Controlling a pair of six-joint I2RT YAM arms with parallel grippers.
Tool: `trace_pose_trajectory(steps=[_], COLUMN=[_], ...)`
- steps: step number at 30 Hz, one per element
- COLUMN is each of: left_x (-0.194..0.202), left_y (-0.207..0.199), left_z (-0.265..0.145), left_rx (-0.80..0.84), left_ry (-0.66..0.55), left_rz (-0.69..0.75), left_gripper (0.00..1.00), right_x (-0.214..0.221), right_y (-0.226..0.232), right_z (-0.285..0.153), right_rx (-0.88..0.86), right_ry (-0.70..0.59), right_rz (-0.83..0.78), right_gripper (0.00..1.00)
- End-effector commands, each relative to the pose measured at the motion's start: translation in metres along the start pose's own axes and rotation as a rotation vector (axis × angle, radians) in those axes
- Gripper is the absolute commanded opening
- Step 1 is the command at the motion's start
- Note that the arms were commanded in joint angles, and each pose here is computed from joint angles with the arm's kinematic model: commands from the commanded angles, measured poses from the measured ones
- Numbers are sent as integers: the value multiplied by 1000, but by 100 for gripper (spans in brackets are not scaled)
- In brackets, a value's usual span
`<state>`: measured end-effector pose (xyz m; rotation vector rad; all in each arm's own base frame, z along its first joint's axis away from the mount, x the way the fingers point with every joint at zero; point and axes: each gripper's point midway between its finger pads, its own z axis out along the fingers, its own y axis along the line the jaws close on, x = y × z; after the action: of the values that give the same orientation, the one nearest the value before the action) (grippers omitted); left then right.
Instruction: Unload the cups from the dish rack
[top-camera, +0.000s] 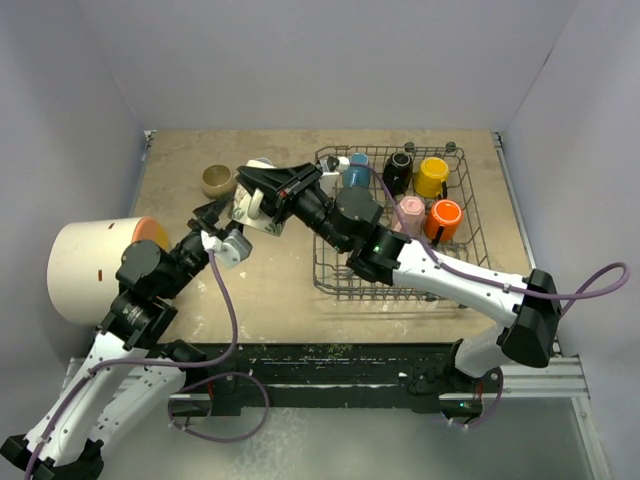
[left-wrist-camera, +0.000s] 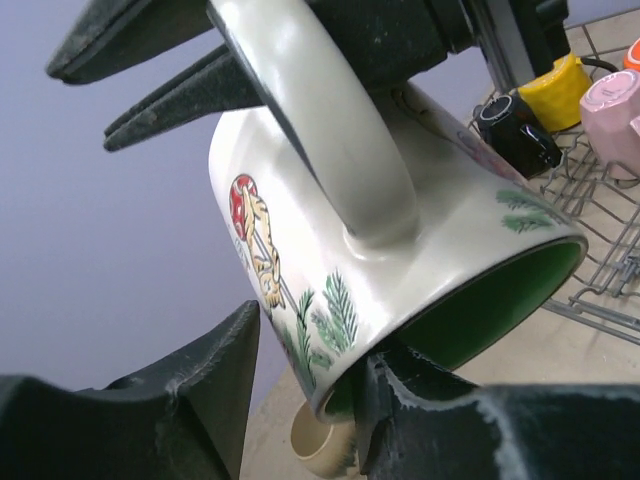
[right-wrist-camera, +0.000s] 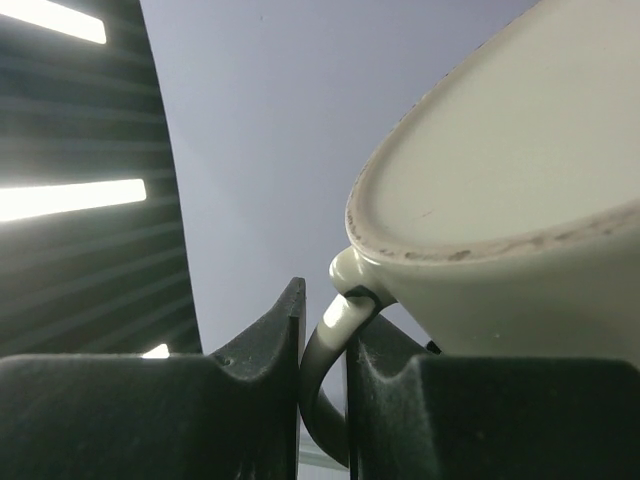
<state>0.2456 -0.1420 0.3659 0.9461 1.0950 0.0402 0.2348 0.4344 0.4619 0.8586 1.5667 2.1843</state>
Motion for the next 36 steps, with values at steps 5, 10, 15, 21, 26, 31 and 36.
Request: trace_pose_trajectory(steps=[5,10,15,21,26,31,36], left_x=[-58,-66,-77,-82,-80,-69,-53], left_y=[40,48,54,56,57,63,61], left_z=[7,10,1,-6,-5,-2,4], left_rx=[-118,-138,-165,-172,-169,-190,-180], left_ry=[-210,-229,-270,-280,-261,-199,-126], left_rz=[143,156,215,248,266,273,287], left_gripper=[49,38,0,0,0,0,0], right_x=[61,58,49,24,12,-12,-35], right_y=[56,51,30,-2,-36,-53,-51], right_z=[-17,-21,-35,-44,-47,-66,-87], right_rx=[-179,-164,-96,3,118,180,247], right_ry=[192,174,159,128,139,85,19], right_rz=[65,59,51,28,-3,-26,-105], right_gripper=[0,0,3,31,58,86,98])
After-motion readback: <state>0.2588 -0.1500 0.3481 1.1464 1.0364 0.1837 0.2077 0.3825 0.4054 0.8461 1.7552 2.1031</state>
